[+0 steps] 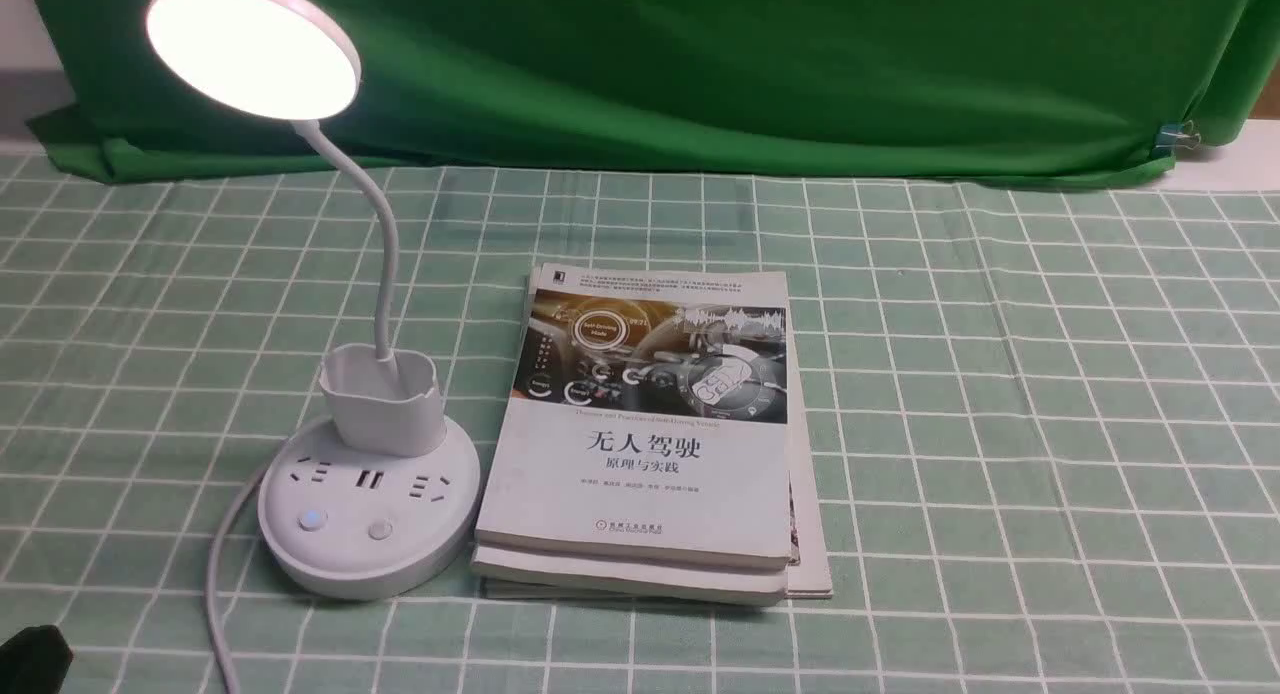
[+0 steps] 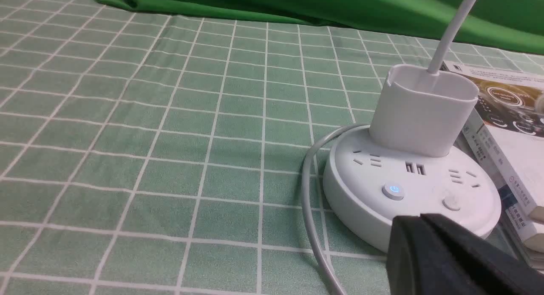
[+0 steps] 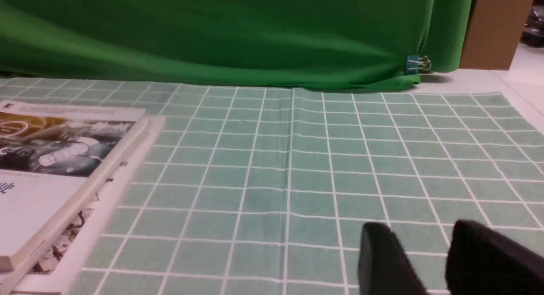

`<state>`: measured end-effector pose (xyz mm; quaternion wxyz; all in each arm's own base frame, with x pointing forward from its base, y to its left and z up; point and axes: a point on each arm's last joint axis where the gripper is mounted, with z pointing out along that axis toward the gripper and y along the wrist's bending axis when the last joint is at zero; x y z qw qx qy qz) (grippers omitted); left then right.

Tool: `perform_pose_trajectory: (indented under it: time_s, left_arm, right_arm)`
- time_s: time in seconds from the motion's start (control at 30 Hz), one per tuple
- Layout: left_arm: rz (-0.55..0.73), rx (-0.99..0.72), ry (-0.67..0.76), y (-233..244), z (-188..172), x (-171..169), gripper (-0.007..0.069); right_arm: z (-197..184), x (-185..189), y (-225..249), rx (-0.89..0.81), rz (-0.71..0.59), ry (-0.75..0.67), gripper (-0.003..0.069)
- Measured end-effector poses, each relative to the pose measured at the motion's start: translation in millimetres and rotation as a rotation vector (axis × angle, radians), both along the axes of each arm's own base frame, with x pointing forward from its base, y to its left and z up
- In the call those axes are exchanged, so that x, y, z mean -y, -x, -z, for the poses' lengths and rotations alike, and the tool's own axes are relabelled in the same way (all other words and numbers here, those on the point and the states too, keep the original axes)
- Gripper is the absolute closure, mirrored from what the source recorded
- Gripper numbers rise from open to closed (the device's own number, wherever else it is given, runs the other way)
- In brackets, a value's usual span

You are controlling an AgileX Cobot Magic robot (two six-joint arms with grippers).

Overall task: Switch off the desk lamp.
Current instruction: Use the left arm to press the button switch on the lamp holder

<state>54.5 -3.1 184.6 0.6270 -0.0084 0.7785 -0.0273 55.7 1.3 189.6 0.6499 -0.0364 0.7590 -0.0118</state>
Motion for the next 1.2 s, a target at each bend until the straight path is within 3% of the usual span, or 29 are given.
perform_pose_trajectory:
  time_s: [0.67, 0.73, 0.87, 0.93, 0.97, 1.2]
  left_arm:
    - [-0.001, 0.011, 0.012, 0, -1, 0, 0.0627]
    - [-0.003, 0.040, 0.095, -1, -4, 1, 0.0627]
    - [-0.019, 0.132, 0.474, -2, -14, 4, 0.0627]
    - [-0.029, 0.160, 0.574, -2, -18, 3, 0.0627]
    - [-0.047, 0.195, 0.706, -2, -21, 2, 0.0627]
    - [-0.084, 0.276, 0.765, -2, -28, -3, 0.0626]
  right_arm:
    - [0, 0, 0, 0.000, 0.000, 0.000, 0.0417]
    - [0, 0, 0, 0.000, 0.000, 0.000, 0.0417]
    - [0, 0, 0, 0.000, 0.000, 0.000, 0.0417]
    - [0, 0, 0, 0.000, 0.000, 0.000, 0.0417]
    - [0, 0, 0, 0.000, 0.000, 0.000, 0.0417]
    - [0, 0, 0, 0.000, 0.000, 0.000, 0.0417]
